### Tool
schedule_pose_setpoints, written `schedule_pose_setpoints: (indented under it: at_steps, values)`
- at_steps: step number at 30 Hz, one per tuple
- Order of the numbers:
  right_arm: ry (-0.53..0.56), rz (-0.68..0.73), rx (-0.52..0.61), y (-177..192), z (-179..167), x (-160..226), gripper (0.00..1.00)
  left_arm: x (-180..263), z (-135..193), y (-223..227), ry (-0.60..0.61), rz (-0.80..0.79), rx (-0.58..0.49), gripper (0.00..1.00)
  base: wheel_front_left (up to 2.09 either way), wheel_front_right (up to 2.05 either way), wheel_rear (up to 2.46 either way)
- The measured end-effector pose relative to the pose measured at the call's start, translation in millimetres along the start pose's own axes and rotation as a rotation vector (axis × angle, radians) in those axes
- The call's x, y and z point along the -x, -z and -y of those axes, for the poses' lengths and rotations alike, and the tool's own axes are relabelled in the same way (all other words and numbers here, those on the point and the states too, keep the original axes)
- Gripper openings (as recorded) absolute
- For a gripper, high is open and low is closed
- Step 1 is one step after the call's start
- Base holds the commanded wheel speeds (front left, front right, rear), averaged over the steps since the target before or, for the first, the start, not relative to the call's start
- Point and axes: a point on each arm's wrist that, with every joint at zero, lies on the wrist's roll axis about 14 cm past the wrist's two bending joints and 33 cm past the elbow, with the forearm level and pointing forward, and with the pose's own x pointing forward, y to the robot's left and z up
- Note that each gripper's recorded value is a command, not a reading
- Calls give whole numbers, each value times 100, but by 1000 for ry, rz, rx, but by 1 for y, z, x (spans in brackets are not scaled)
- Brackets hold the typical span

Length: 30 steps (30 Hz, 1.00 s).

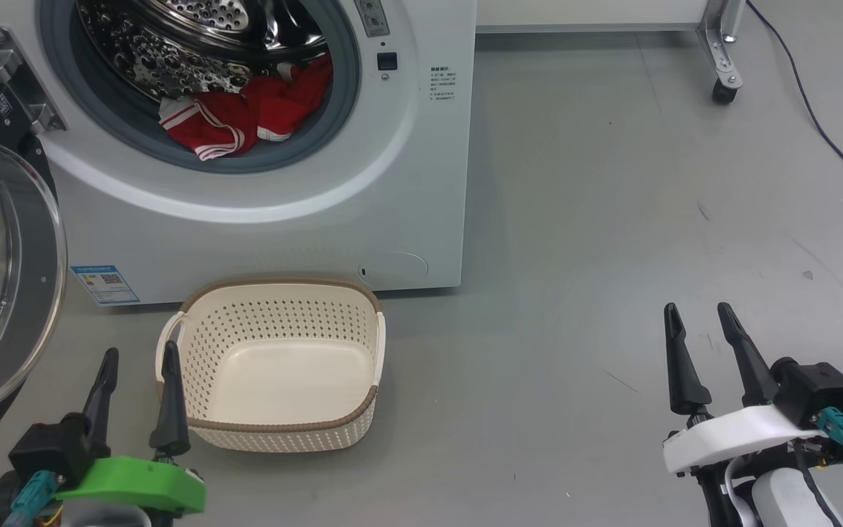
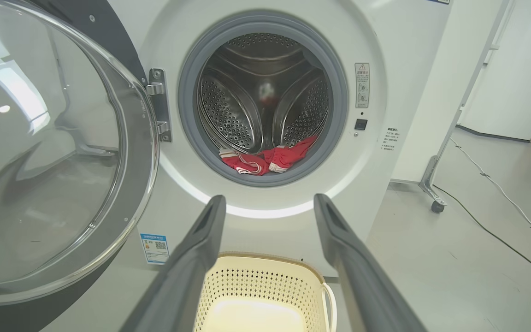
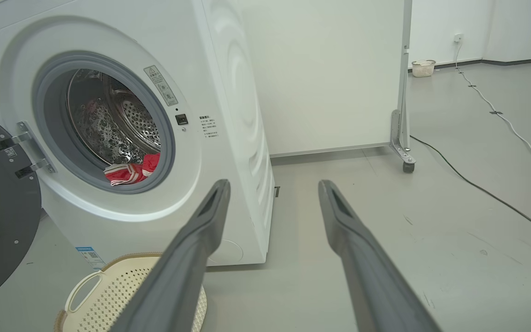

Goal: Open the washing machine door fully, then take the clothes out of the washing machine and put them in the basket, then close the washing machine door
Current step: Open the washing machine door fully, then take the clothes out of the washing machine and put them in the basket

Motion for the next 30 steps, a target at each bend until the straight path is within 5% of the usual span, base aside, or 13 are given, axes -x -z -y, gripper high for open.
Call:
schedule_pose_setpoints:
  at_steps: [30]
  values:
    - [8, 4, -4, -1, 2, -1, 100, 2, 4, 0, 8, 0, -10, 100, 0, 0, 0]
